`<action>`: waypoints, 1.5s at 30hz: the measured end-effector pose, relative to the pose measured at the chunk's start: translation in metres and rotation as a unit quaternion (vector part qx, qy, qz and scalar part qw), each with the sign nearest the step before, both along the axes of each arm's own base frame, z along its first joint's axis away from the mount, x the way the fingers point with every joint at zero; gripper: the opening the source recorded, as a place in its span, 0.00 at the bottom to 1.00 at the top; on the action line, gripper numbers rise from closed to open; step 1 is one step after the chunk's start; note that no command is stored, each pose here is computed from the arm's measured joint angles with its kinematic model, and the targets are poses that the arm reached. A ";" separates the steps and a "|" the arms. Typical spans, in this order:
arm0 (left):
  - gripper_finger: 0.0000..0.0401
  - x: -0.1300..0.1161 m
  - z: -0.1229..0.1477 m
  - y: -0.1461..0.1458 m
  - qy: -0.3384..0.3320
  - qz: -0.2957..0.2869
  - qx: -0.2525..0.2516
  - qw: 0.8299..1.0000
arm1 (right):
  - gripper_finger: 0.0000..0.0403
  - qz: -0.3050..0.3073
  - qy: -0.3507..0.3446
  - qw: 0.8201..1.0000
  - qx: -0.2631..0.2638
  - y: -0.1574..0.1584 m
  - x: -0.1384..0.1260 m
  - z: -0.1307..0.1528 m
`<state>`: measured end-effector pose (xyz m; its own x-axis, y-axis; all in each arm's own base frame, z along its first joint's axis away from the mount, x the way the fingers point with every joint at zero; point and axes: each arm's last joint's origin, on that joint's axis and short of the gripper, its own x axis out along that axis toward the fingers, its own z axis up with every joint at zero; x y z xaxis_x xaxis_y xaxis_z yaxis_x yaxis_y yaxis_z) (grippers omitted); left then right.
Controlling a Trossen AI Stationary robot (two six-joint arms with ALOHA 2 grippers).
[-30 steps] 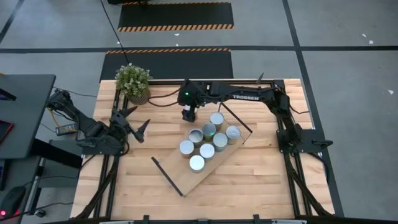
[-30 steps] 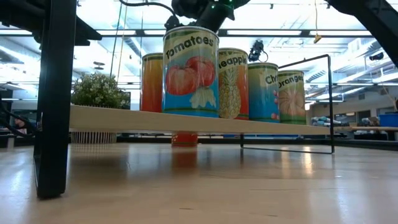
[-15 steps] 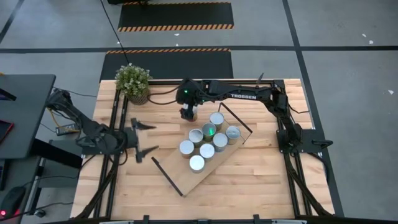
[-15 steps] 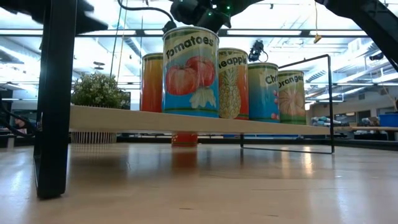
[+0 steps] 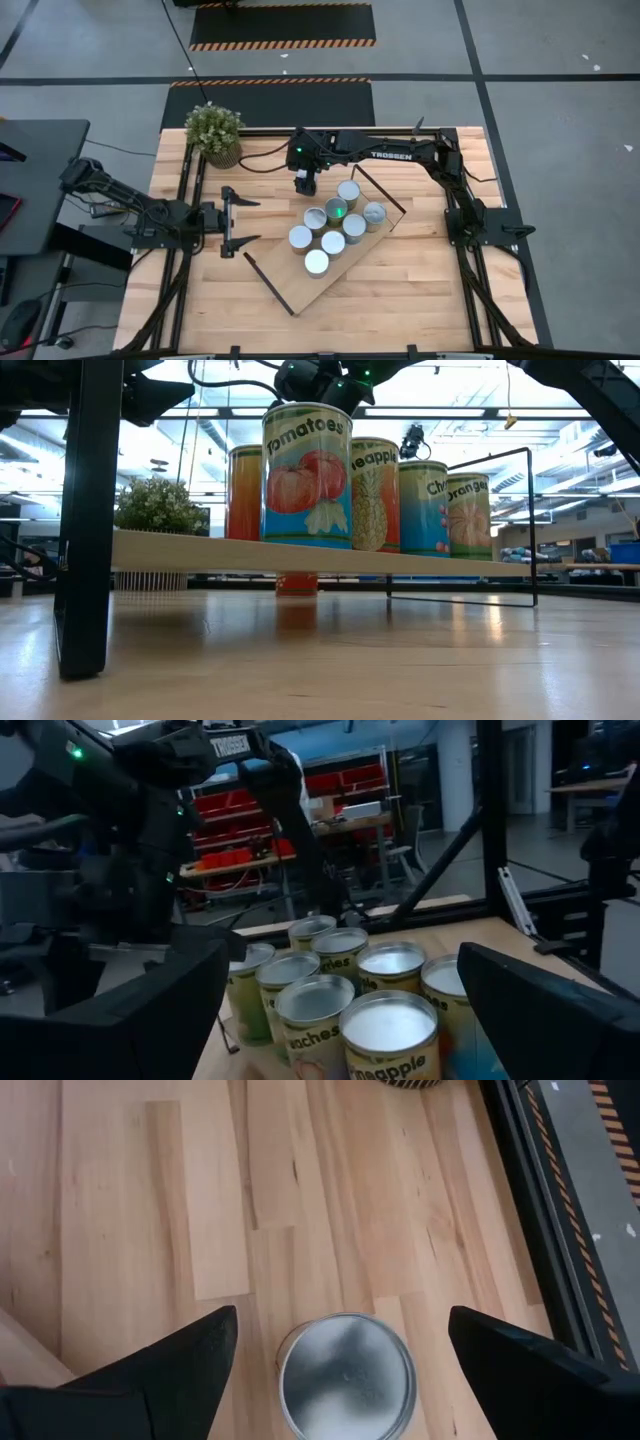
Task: Pick and place cans onto a shelf
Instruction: Put the canned pineapple on the shelf
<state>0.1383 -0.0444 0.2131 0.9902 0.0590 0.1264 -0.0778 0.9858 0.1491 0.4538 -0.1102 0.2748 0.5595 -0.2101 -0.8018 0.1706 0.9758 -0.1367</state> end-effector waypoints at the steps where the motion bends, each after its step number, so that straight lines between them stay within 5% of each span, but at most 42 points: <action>1: 1.00 -0.001 0.000 0.002 0.000 -0.003 -0.001 1.000 | 0.92 -0.001 -0.001 1.000 0.000 0.000 0.000 0.000; 25: 1.00 -0.014 -0.019 0.030 0.000 0.054 0.002 0.999 | 0.92 -0.036 0.007 0.999 -0.004 -0.002 0.009 -0.018; 33: 1.00 -0.013 -0.021 0.027 0.009 0.003 0.012 1.000 | 0.92 -0.037 0.002 0.999 -0.019 0.003 0.011 -0.025; 45: 1.00 -0.013 -0.024 0.027 0.022 0.000 -0.028 0.999 | 0.92 -0.048 0.027 0.998 -0.023 0.003 0.006 -0.047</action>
<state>0.1257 -0.0175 0.1891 0.9947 0.0639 0.0802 -0.0715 0.9928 0.0965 0.4602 -0.1076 0.2274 0.4917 -0.2983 -0.8181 0.2543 0.9477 -0.1927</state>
